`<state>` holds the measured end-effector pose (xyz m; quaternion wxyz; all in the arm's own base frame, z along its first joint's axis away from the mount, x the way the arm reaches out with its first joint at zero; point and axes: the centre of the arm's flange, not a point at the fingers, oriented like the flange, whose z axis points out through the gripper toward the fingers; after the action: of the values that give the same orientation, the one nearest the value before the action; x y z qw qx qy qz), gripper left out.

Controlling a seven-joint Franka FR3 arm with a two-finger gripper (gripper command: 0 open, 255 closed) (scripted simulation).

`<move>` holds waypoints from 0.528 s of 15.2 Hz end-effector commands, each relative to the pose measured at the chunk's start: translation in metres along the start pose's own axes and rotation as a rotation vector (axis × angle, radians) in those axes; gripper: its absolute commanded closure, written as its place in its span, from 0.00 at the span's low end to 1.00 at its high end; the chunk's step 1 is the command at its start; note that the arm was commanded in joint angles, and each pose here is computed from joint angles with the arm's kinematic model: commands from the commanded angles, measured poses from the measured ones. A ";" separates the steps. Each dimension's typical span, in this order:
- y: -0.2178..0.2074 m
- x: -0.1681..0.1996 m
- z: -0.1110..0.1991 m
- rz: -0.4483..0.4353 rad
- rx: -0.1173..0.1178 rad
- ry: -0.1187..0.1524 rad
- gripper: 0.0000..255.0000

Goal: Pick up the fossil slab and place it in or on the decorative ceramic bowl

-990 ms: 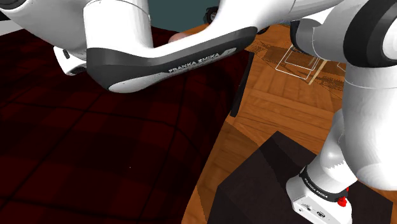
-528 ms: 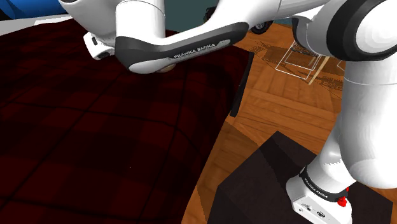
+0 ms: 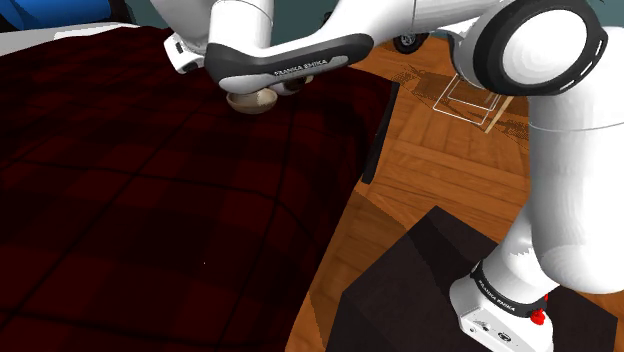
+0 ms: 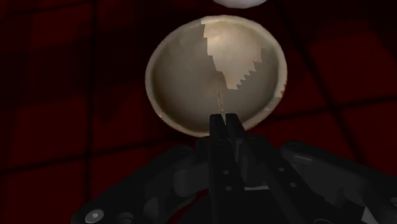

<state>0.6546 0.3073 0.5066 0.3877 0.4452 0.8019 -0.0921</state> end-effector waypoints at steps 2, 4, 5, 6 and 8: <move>0.004 -0.026 0.032 -0.001 -0.001 0.000 1.00; 0.007 -0.043 0.051 -0.001 -0.001 0.000 1.00; 0.008 -0.052 0.061 -0.001 -0.001 0.000 1.00; 0.010 -0.060 0.071 -0.001 -0.001 0.000 1.00; 0.013 -0.077 0.090 -0.001 -0.001 0.000 1.00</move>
<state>0.7261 0.2296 0.5017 0.3875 0.4451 0.8021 -0.0919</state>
